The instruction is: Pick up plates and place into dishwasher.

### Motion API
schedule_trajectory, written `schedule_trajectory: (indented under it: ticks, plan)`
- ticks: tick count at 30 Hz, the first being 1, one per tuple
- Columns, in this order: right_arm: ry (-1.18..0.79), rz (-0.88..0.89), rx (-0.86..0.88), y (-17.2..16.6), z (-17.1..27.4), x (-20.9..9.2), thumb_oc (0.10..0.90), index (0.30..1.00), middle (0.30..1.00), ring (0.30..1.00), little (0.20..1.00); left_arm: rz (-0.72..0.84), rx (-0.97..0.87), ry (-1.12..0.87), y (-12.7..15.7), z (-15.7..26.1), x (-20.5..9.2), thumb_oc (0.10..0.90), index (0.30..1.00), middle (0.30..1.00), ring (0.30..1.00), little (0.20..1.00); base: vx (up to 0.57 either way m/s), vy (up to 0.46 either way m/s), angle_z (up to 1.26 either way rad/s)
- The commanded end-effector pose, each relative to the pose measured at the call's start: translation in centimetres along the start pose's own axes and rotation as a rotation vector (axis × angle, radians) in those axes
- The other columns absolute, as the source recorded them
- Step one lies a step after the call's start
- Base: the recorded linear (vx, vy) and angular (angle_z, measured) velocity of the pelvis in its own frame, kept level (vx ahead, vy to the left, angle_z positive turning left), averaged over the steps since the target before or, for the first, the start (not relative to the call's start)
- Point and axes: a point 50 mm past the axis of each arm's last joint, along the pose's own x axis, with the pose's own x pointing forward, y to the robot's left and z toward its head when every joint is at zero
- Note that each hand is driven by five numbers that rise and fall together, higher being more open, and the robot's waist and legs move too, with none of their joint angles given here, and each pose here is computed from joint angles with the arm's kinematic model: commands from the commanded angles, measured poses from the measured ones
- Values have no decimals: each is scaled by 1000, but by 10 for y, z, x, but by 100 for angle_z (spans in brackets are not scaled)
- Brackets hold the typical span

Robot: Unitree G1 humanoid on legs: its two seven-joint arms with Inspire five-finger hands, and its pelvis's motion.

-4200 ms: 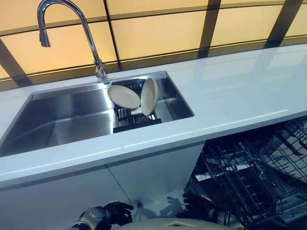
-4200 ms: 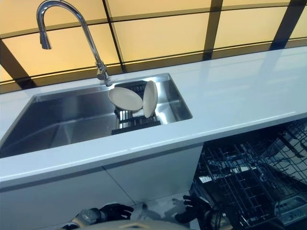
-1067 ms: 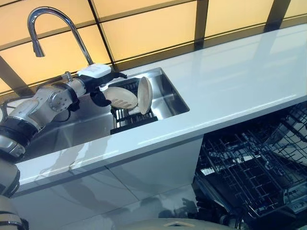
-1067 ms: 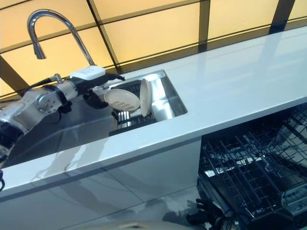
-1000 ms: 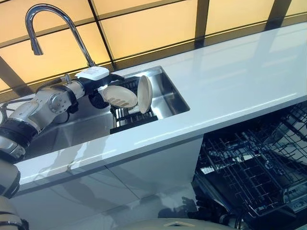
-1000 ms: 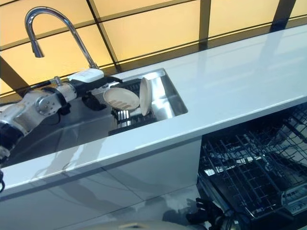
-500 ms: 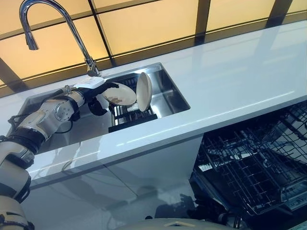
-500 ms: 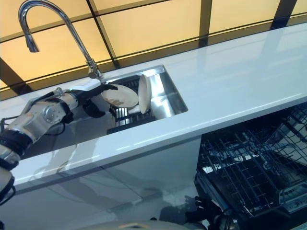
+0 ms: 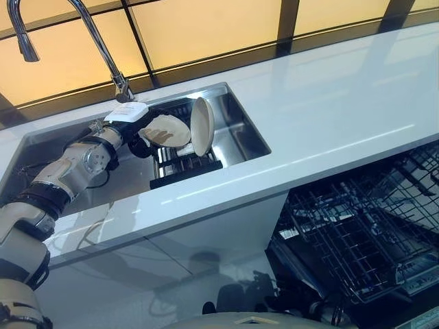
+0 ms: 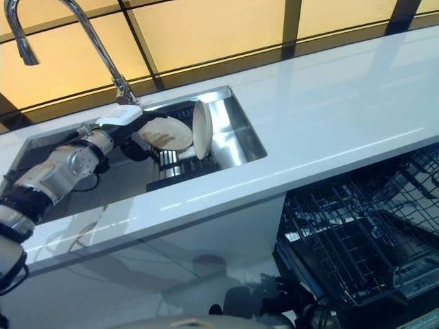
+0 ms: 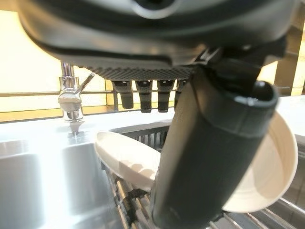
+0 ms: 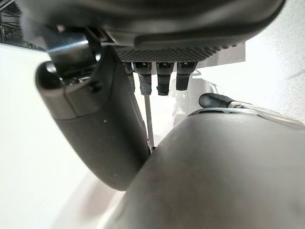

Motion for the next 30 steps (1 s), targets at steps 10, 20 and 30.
schedule_trajectory:
  ticks: [10,20,30]
  plan:
    - [40,18,-38,3,-18,-6,800,900,900,900,900,320,-45,130,67,-21,1,800,900,900,900,900,5,11,-5]
    - [7,2,-40,2,-10,-4,800,900,900,900,900,306,-38,138,60,-16,6,800,900,900,900,900,1,3,-2]
    - [-39,-12,-47,-3,2,-2,800,900,900,900,900,322,-15,171,61,-17,9,800,900,900,900,900,-1,4,-4]
